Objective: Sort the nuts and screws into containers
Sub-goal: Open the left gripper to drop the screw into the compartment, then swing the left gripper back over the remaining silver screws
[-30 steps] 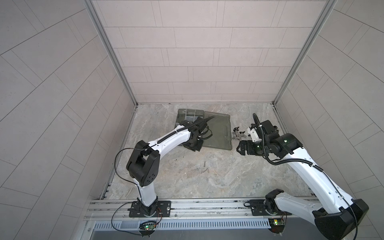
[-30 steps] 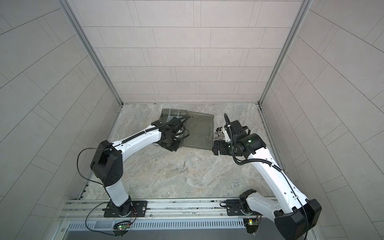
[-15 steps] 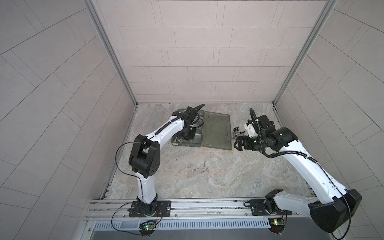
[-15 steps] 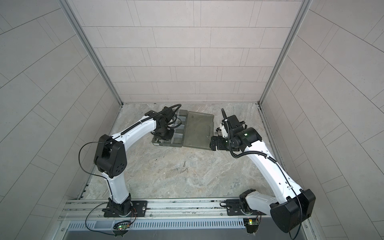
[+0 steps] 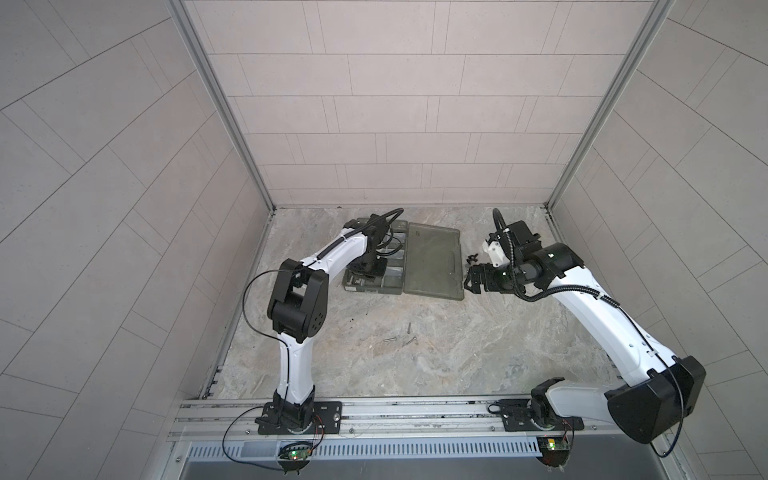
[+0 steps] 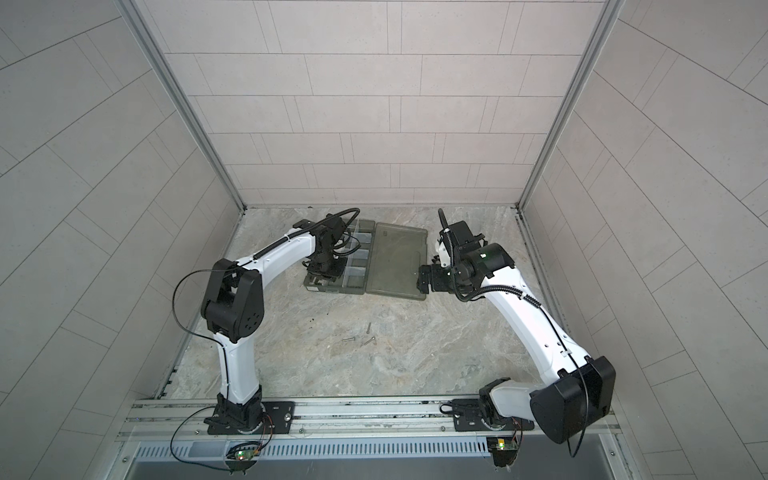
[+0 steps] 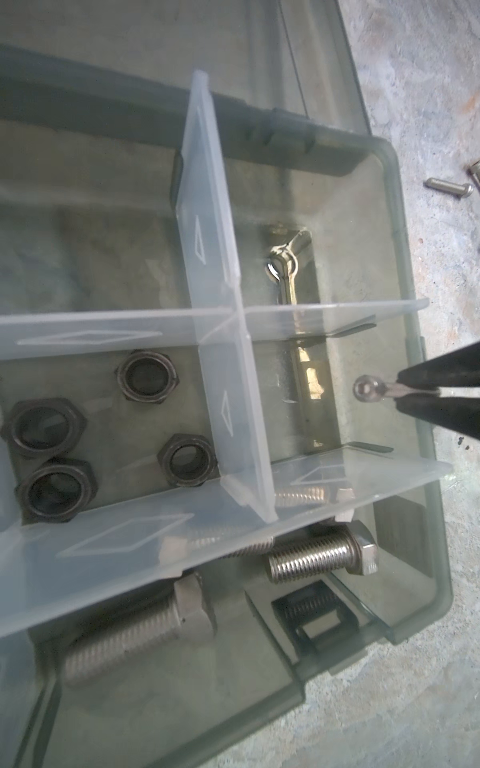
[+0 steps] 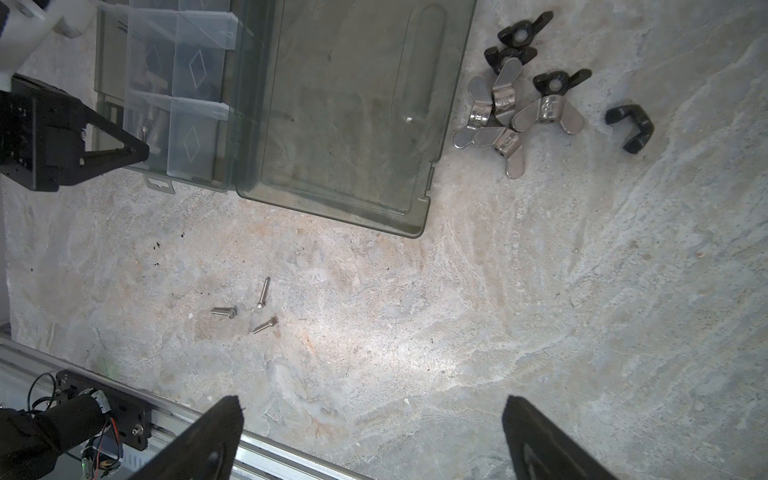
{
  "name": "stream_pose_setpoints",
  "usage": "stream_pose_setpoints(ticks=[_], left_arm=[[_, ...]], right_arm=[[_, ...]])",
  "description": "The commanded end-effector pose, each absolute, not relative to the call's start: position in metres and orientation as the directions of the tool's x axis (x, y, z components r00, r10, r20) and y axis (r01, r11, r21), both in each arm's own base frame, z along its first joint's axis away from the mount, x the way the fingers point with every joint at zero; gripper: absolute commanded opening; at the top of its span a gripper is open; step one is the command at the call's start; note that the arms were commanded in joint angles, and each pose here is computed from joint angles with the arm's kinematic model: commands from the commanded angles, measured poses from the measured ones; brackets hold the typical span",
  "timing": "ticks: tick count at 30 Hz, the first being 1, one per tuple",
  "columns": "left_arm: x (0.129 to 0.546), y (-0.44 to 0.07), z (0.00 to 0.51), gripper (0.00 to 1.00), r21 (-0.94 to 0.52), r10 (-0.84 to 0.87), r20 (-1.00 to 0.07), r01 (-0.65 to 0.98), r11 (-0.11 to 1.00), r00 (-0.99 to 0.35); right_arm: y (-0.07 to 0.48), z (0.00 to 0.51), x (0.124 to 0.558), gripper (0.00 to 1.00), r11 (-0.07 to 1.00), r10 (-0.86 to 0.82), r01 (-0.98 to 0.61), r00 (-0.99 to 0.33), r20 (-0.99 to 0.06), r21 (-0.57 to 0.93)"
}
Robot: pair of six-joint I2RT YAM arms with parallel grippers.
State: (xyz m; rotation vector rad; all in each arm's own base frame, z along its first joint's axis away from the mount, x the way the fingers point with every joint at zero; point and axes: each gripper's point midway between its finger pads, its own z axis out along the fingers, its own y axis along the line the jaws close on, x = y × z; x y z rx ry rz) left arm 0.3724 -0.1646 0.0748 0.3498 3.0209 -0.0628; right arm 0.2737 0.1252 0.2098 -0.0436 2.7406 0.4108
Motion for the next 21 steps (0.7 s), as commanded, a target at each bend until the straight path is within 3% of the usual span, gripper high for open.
stream_pose_setpoints(ticks=[1, 8, 14, 21], left_arm=[[0.379, -0.166, 0.077, 0.09, -0.037, 0.232, -0.106, 0.237, 0.971, -0.967], [0.382, -0.169, 0.084, 0.31, -0.056, 0.214, -0.113, 0.221, 0.974, -0.970], [0.372, -0.174, 0.108, 0.33, -0.108, 0.178, -0.143, 0.194, 0.975, -0.974], [0.327, -0.176, 0.125, 0.35, -0.138, 0.144, -0.143, 0.163, 0.977, -0.979]], right_arm=[[0.126, 0.215, 0.279, 0.99, 0.956, 0.008, -0.102, -0.928, -0.371, 0.275], [0.127, 0.213, 0.284, 0.99, 0.955, -0.005, -0.110, -0.935, -0.355, 0.275], [0.125, 0.212, 0.280, 0.99, 0.955, -0.016, -0.118, -0.936, -0.351, 0.271], [0.123, 0.200, 0.269, 0.99, 0.955, -0.023, -0.120, -0.942, -0.336, 0.272]])
